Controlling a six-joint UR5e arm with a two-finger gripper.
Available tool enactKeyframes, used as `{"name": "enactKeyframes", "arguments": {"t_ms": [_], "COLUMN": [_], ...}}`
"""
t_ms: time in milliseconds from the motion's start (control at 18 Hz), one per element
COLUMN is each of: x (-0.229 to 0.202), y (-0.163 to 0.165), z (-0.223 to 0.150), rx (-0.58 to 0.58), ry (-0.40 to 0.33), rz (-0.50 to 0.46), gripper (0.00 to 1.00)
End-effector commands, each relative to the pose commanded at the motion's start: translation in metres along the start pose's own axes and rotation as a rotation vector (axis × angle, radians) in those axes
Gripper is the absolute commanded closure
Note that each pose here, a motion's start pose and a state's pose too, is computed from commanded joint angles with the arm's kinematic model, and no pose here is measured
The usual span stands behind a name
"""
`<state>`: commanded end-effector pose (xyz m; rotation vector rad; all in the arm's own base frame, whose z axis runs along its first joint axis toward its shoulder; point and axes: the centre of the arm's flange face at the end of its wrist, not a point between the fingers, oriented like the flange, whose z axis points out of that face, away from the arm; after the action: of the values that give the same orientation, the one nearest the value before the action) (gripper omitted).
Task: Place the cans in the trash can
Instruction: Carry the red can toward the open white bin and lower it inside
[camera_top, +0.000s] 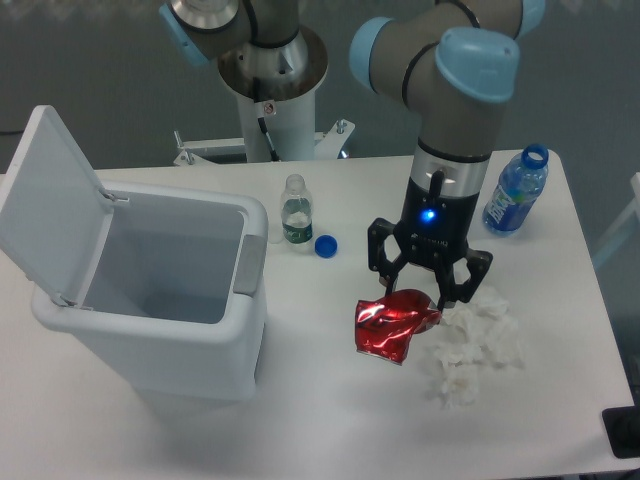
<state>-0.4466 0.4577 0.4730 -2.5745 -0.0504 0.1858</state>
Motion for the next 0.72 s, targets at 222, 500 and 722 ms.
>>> {"name": "enactKeyframes", "arguments": {"t_ms": [222,500,722], "x": [0.027,0.081,0.121], "y": [-0.02,-0.051,-0.065], "z": [-0.037,-0.052,-0.066], "rx": [0.065,0.086,0.098], "ry": [-0.007,0.019,0.049], "rz": [-0.047,-0.013,0.014], "gripper": [0.45,0.45,0.45]}}
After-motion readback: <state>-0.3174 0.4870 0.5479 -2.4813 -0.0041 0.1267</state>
